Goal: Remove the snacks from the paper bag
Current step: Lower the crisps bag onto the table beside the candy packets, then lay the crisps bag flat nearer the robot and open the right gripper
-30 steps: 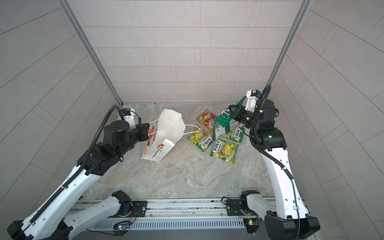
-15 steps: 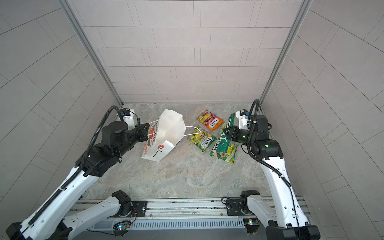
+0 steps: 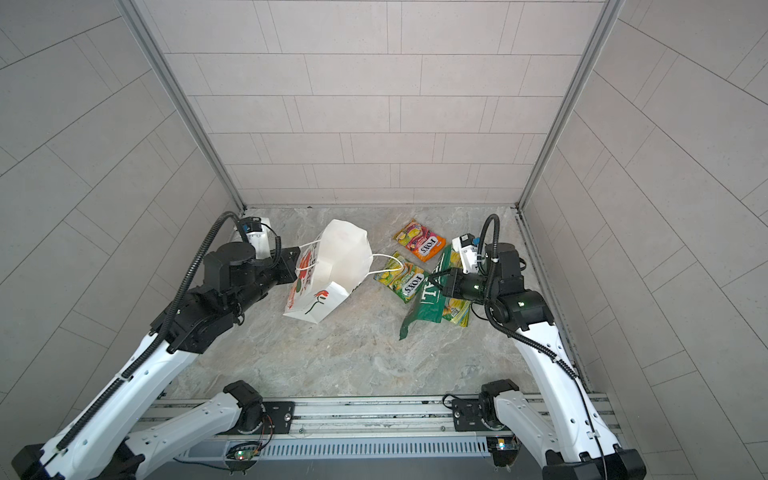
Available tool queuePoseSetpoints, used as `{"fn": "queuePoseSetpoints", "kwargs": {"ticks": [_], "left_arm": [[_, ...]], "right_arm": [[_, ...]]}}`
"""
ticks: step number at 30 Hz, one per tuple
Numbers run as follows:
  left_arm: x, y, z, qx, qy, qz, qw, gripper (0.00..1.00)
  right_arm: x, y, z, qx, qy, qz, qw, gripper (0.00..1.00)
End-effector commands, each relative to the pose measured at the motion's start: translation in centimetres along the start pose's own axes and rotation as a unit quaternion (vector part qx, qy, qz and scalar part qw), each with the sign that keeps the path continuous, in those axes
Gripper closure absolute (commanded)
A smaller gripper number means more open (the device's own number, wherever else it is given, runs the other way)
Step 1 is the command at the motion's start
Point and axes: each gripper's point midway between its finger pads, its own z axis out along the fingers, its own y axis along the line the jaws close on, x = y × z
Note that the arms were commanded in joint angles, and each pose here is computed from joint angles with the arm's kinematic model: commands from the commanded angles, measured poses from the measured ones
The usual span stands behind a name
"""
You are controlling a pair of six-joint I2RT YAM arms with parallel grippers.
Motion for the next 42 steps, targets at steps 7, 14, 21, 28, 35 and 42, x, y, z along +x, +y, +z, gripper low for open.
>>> {"fn": "queuePoseSetpoints", "kwargs": {"ticks": [7, 14, 21, 28, 35, 42], "left_arm": [[-1.1, -0.4, -1.0, 0.009, -0.015, 0.001, 1.0, 1.0], [-1.1, -0.3, -1.0, 0.009, -0.014, 0.001, 1.0, 1.0], [-1.1, -0.2, -1.2, 0.006, -0.017, 0.001, 1.0, 1.0], [-1.2, 0.0, -1.3, 0.001, -0.018, 0.003, 1.0, 1.0], [-1.1, 0.0, -1.1, -0.001, -0.016, 0.004, 1.0, 1.0], [-1.2, -0.1, -1.1, 0.003, -0.017, 0.003, 1.0, 1.0]], "right_arm": [[-1.2, 4.3, 2.3, -0.097, -0.051, -0.011, 0.994, 1.0], [0.2, 5.9, 5.3, -0.119, -0.035, -0.009, 0.992, 1.0], [0.7, 7.1, 7.4, -0.159, -0.038, 0.005, 0.986, 1.0], [1.3, 7.3, 9.8, -0.193, -0.028, 0.028, 0.98, 1.0], [2.3, 6.8, 10.8, -0.198, -0.008, 0.035, 0.98, 1.0], [2.6, 7.7, 11.1, -0.237, -0.002, 0.046, 0.97, 1.0]]}}
